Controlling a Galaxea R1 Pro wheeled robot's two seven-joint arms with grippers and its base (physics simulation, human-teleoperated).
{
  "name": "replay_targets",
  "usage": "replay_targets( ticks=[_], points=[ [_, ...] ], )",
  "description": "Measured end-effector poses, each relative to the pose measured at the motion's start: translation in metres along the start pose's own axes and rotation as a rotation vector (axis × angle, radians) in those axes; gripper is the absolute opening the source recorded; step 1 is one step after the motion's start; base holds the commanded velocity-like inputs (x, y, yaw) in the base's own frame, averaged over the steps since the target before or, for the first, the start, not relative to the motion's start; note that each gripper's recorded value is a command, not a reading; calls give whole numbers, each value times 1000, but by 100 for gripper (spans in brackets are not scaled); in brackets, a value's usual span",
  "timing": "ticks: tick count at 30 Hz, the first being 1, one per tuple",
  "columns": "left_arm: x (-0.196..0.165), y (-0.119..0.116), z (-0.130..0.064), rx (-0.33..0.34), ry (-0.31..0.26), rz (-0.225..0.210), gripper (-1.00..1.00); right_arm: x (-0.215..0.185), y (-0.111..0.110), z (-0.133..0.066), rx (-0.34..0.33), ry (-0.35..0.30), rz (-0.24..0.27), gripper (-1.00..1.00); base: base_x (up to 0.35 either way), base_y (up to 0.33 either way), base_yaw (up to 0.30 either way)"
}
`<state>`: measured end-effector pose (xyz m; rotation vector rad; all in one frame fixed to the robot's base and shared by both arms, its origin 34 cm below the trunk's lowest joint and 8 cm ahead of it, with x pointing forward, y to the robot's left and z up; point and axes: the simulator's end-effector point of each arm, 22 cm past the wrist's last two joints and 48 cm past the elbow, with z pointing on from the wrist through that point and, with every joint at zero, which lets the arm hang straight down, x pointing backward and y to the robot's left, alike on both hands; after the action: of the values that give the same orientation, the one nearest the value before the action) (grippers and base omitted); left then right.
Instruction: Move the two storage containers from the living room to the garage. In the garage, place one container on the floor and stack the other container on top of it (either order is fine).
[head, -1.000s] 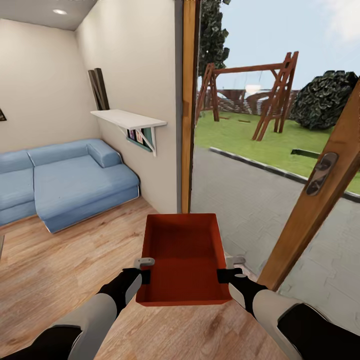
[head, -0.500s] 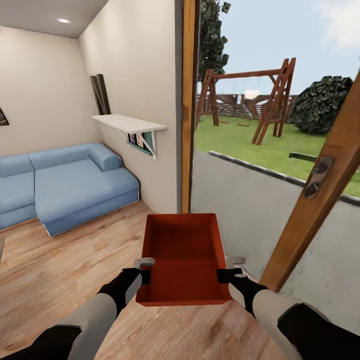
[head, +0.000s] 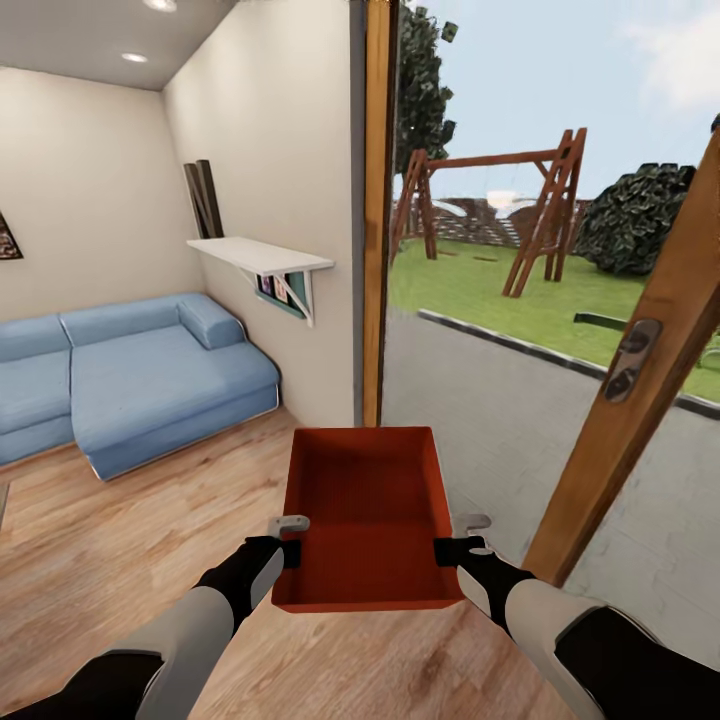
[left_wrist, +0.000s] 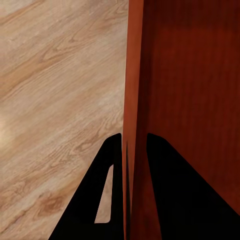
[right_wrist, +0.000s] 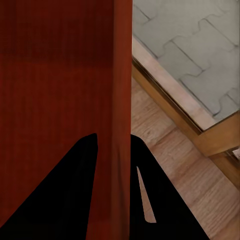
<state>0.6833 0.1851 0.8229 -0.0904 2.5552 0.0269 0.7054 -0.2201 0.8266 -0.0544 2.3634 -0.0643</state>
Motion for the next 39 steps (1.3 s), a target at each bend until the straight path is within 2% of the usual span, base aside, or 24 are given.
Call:
replay_targets(
  ticks=[20, 39],
  points=[
    [-15, 0, -12, 2, -32, -2, -100, -17, -1, -10, 2, -32, 0, -100, 0, 0, 0],
    [-15, 0, -13, 2, -32, -2, -100, -18, -1, -10, 1, -32, 0, -100, 0, 0, 0]
  ],
)
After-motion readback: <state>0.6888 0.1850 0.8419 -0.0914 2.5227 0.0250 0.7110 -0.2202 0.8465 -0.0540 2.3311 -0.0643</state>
